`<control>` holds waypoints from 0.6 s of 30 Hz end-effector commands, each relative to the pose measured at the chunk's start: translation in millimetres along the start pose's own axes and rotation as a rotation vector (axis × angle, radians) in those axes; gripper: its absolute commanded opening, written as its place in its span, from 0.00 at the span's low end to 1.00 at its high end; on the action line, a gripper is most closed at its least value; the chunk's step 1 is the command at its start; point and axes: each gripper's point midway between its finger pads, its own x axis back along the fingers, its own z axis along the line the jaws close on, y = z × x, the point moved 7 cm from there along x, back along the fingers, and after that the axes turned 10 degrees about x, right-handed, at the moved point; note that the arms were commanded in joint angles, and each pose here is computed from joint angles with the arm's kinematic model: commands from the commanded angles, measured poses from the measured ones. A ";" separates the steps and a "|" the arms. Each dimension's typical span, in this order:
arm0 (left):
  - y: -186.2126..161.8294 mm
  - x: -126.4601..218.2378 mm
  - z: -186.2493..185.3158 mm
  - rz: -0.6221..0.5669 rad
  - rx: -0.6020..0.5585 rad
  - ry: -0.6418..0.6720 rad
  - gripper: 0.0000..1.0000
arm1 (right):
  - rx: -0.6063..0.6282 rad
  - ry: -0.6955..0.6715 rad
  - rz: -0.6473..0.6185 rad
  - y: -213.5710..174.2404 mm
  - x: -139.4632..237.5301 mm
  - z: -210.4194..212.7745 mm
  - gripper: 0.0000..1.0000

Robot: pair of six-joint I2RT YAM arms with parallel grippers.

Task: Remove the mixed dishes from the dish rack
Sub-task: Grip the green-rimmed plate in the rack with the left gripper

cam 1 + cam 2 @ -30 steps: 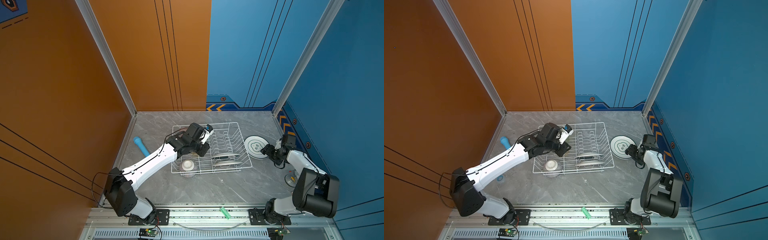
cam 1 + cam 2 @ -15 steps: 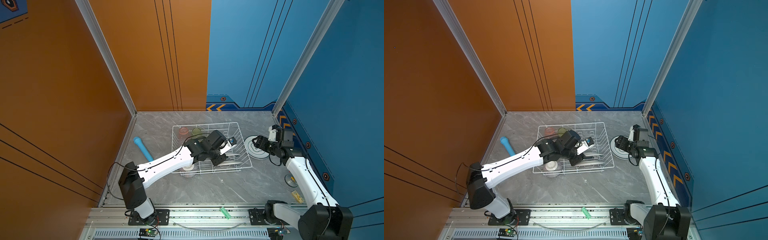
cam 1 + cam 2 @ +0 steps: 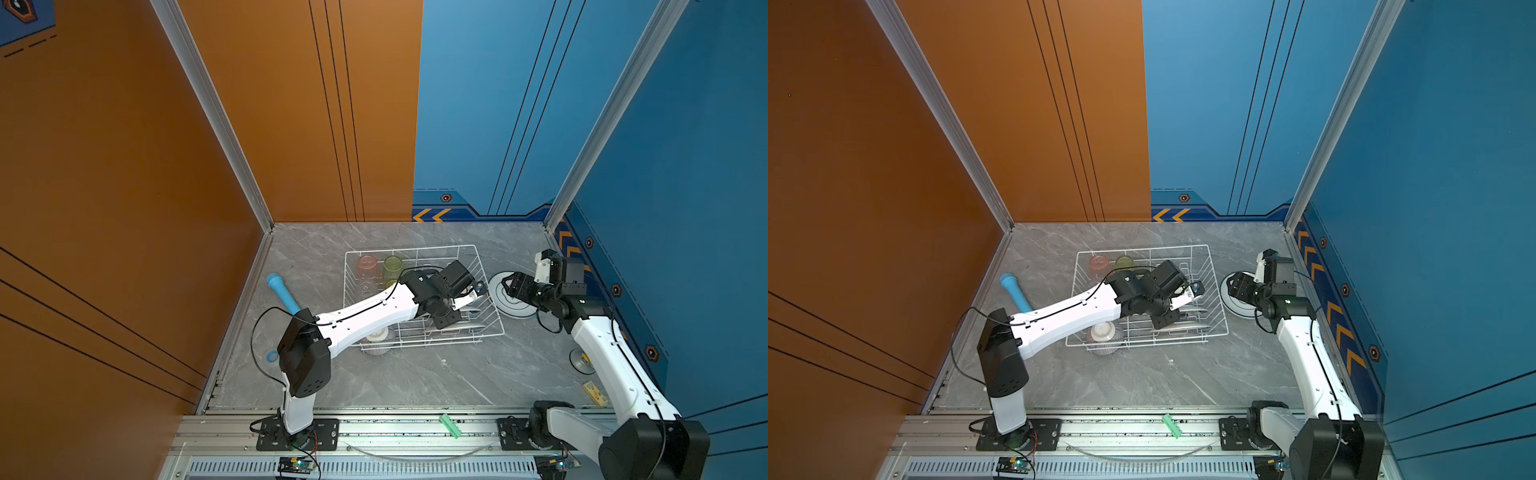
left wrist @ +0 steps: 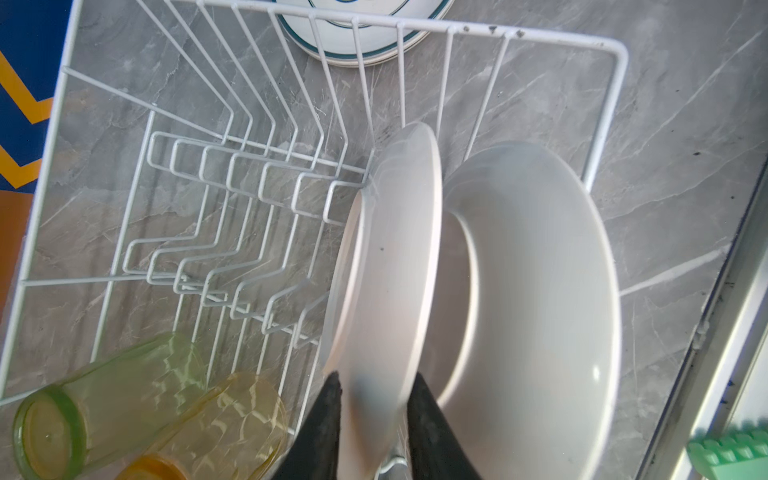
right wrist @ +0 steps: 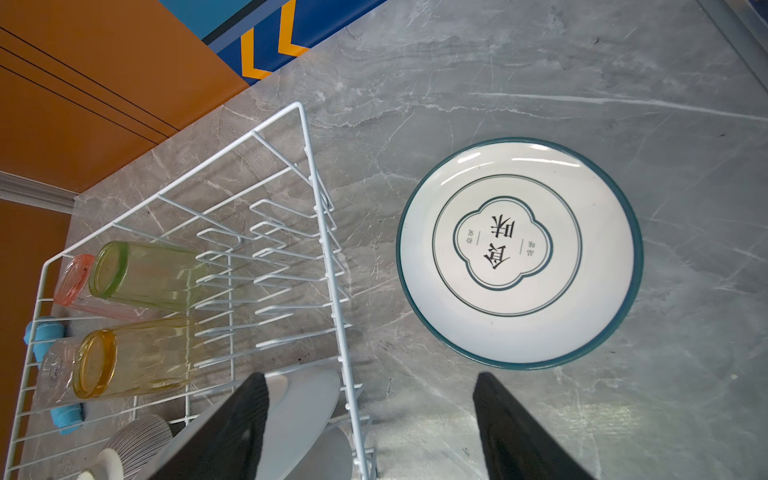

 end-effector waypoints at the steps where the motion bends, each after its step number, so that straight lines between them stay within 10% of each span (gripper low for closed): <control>1: 1.0 -1.7 -1.1 0.041 -0.038 0.035 0.28 | -0.002 -0.004 0.000 -2.6 0.7 -1.4 0.76; 18: 25.9 -11.2 15.2 0.035 -0.071 0.304 0.11 | -0.021 0.005 -0.018 -4.3 2.9 -11.5 0.76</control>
